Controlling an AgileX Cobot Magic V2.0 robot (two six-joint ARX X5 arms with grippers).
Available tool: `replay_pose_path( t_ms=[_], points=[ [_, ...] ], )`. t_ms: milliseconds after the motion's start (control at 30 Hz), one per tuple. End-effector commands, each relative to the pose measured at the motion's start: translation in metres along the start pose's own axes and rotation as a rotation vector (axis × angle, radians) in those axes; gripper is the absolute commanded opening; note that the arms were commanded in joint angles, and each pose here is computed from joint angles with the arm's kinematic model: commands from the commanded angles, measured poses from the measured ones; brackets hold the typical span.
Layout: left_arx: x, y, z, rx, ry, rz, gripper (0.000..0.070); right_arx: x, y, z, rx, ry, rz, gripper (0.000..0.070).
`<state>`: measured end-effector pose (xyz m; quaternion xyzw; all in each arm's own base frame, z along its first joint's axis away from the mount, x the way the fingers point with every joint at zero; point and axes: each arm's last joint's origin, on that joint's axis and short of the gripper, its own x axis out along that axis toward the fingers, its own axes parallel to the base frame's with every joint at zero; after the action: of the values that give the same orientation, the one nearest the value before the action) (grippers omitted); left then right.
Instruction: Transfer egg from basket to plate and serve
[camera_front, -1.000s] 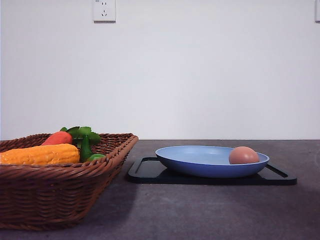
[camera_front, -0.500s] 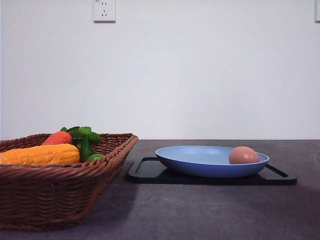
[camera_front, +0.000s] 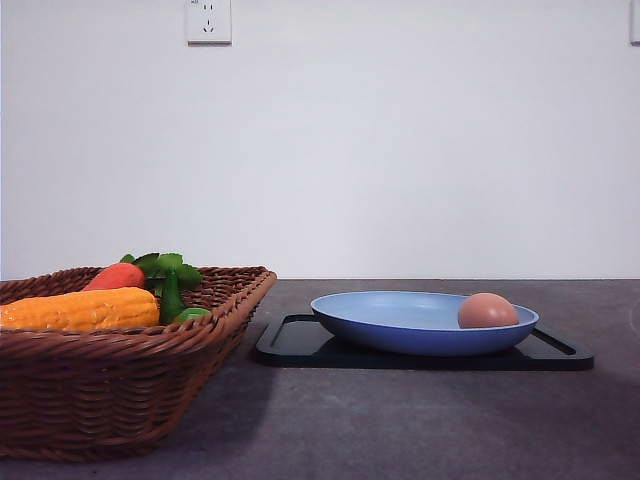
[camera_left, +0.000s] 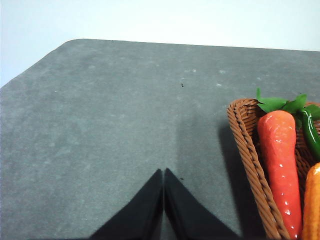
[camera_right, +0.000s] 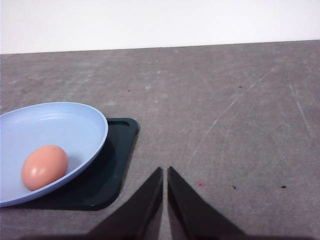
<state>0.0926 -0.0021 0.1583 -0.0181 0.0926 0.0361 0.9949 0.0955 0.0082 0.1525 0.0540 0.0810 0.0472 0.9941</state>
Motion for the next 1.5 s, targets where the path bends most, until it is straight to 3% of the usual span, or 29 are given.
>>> replay_pose_path(
  t_ms=[0, 1467],
  points=[
    [0.0017, 0.0003, -0.0081, -0.002, 0.046, 0.003, 0.0000, 0.0004, -0.0002, -0.0005, 0.014, -0.007, -0.002, 0.0000],
    [0.0017, 0.0003, -0.0081, -0.002, 0.046, 0.003, 0.0000, 0.0004, -0.0002, -0.0005, 0.014, -0.007, -0.003, 0.0000]
  ],
)
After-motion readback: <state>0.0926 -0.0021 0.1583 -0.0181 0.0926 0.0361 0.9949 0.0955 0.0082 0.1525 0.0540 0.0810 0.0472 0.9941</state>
